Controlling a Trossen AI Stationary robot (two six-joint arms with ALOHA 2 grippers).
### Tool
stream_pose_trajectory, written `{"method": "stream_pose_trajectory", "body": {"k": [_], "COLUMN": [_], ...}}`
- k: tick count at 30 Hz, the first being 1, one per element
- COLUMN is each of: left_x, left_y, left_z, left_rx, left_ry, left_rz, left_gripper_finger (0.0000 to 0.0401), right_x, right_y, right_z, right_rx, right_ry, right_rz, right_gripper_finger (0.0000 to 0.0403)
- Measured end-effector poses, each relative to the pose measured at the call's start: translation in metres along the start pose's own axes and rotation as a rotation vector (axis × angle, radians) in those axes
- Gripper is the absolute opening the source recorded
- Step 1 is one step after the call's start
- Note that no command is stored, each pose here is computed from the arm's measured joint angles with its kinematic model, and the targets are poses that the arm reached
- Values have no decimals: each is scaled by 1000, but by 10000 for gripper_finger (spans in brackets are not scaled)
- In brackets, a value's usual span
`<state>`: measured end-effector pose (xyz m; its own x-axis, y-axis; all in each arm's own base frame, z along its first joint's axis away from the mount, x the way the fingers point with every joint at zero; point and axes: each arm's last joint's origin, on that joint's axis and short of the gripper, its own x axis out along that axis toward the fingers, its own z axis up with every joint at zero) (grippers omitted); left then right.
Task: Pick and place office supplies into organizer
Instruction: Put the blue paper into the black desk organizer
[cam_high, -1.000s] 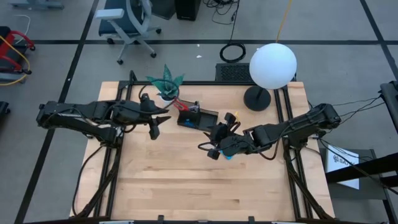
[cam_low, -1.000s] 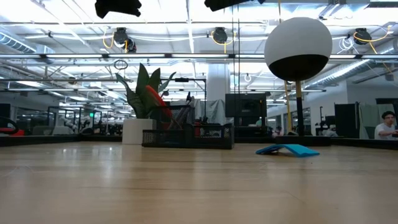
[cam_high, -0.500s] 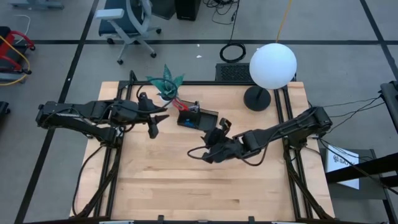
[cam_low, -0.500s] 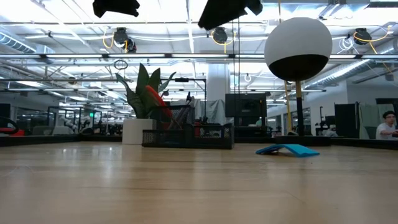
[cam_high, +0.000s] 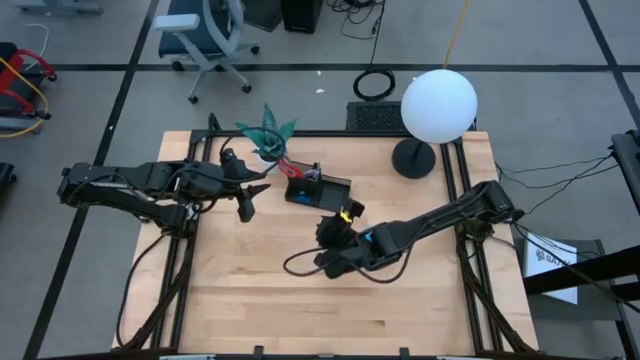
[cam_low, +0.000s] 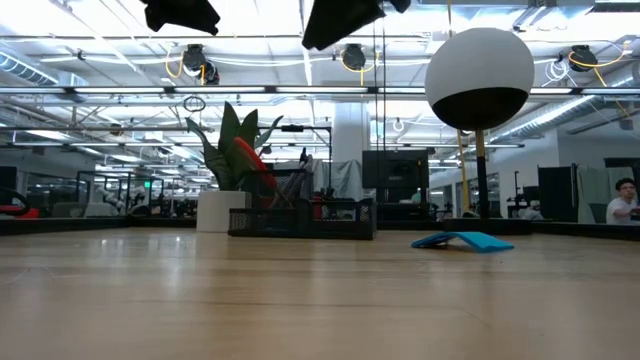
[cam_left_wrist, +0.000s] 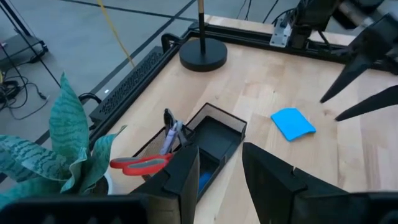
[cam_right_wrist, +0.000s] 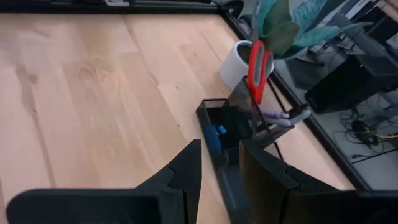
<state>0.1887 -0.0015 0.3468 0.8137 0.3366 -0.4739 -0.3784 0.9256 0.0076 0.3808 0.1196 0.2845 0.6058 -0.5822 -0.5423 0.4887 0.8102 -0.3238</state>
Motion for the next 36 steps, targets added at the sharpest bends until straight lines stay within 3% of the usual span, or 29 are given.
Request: {"method": "stream_pose_trajectory", "body": {"k": [15,26,36], "left_x": [-21,-40,-51], "left_y": [10,20,27], "left_z": [-3,-8,-10], "left_rx": [38,80,86], "left_ry": [-15,-26,-51], "left_rz": [0,21,63], "left_gripper_finger": [132,132,132], "right_x": [35,40,65], "right_y": [15,8,27], "right_z": [-1,-5,-30], "right_rx": [-68,3,-16], "right_ry": [58,110,203], "right_rz": [-83,-128,-152], "right_gripper_finger": [100,100,100]}}
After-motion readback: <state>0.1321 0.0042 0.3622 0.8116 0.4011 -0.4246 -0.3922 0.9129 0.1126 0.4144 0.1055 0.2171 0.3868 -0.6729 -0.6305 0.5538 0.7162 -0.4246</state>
